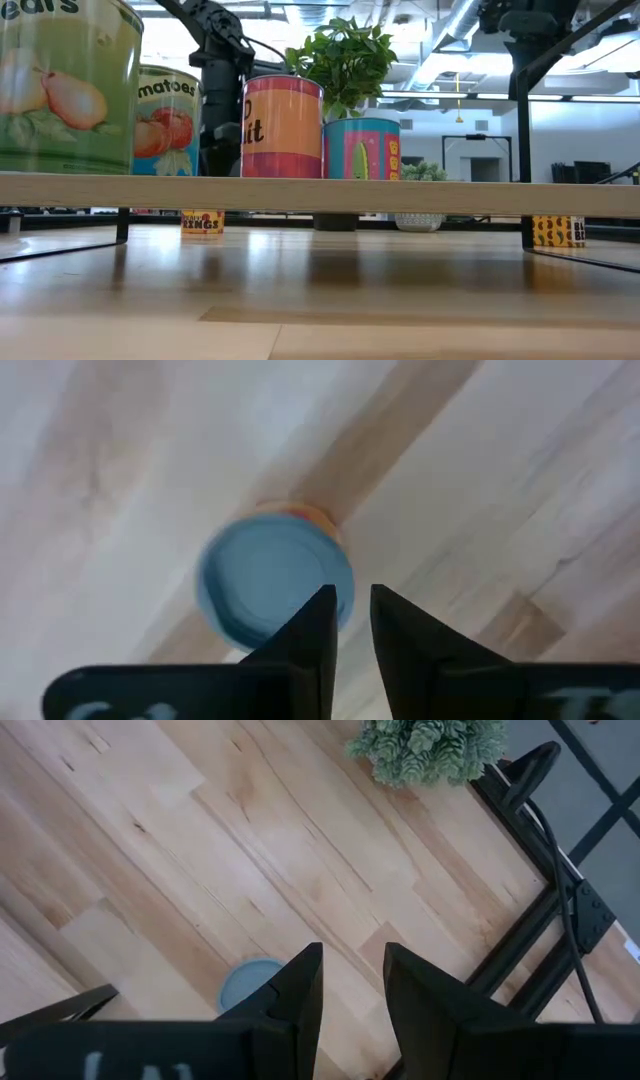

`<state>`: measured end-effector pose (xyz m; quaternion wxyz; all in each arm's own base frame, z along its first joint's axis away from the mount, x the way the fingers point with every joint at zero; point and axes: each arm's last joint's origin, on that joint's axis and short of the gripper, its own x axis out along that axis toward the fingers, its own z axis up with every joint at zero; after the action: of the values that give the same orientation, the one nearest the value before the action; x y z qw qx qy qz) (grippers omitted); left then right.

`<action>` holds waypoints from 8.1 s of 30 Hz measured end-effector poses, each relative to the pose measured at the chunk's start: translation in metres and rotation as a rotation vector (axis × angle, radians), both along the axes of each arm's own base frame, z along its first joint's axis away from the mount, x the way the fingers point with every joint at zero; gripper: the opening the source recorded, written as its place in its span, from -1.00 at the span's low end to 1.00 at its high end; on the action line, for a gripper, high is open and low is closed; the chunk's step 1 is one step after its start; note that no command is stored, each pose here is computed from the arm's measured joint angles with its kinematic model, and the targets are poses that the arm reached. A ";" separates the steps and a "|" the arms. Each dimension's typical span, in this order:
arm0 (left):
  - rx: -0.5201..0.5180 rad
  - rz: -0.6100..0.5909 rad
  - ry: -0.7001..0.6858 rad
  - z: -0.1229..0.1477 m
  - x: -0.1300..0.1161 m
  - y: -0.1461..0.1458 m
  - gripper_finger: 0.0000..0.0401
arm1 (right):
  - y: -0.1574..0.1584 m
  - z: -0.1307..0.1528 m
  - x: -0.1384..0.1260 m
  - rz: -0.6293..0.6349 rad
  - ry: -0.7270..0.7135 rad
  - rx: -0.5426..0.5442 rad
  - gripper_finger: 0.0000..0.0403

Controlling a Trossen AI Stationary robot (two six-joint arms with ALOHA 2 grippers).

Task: Pick and place cans onto a shelf
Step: Put the yellow pineapple can on the shelf, then adjust the orange mix fruit can on the shelf

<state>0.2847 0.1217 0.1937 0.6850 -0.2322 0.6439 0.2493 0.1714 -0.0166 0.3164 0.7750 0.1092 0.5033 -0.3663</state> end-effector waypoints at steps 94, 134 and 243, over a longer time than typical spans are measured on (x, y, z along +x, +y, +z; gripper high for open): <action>0.040 -0.387 -0.412 0.059 0.124 -0.331 -1.00 | -0.004 0.002 0.002 0.124 0.032 -0.015 -0.35; -0.201 -0.374 -0.317 0.048 0.127 -0.333 -0.64 | -0.004 0.001 0.001 0.145 0.055 -0.019 -0.35; 0.066 -0.085 0.040 0.075 0.120 -0.252 -1.00 | -0.004 0.000 -0.001 0.172 0.095 -0.023 -0.35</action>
<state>0.4045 -0.1305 0.2690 0.6892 -0.1770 0.6583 0.2458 0.1703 -0.0204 0.3167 0.7799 0.0391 0.5430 -0.3087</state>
